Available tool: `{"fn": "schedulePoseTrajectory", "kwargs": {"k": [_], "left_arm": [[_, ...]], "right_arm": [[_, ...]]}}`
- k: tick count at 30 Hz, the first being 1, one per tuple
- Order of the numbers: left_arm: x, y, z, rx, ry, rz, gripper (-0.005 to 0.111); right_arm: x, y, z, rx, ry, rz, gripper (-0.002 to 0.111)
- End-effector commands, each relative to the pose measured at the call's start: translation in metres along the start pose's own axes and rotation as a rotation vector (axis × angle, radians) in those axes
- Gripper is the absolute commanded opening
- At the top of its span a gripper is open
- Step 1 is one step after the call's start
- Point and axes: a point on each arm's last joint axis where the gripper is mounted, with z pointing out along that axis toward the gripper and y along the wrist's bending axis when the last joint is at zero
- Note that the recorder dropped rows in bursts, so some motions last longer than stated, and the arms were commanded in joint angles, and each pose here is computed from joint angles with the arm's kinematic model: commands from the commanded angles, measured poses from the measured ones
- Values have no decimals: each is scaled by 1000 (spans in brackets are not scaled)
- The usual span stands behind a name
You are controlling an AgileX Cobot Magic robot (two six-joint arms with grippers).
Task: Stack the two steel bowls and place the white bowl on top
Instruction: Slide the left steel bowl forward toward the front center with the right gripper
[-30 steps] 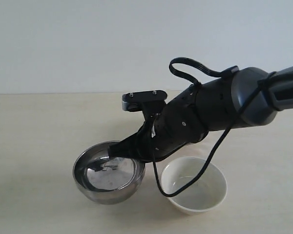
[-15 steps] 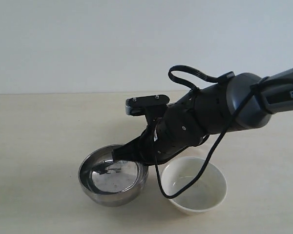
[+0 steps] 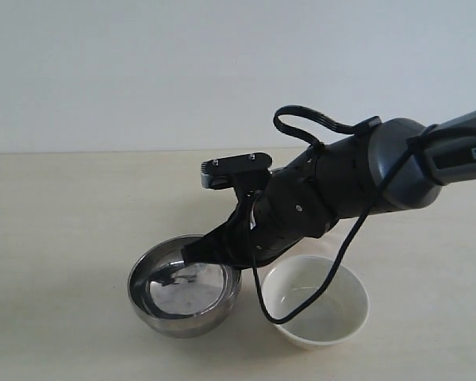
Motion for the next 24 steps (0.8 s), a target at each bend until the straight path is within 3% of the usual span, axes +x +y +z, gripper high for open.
{"fn": "schedulePoseTrajectory", "kwargs": {"k": [1,10,12,18,20,24], "left_arm": [[1,0,0,-2,-4,-2,32],[1,0,0,-2,-4,-2,32],[1,0,0,-2,-4,-2,32],[1,0,0,-2,-4,-2,32],[1,0,0,-2,-4,-2,32],[1,0,0,-2,-4,-2,32]], "right_arm": [[0,-2,-2,11,12,-5,0],[0,-2,-2,11,12,-5,2],[0,-2,-2,10,10,-5,10],[-5,-1,-6,-4,-25,-5,50],[-10,1,-11,-12,-49,-4,54],[-33,3,-37,-28,-133,5,54]]}}
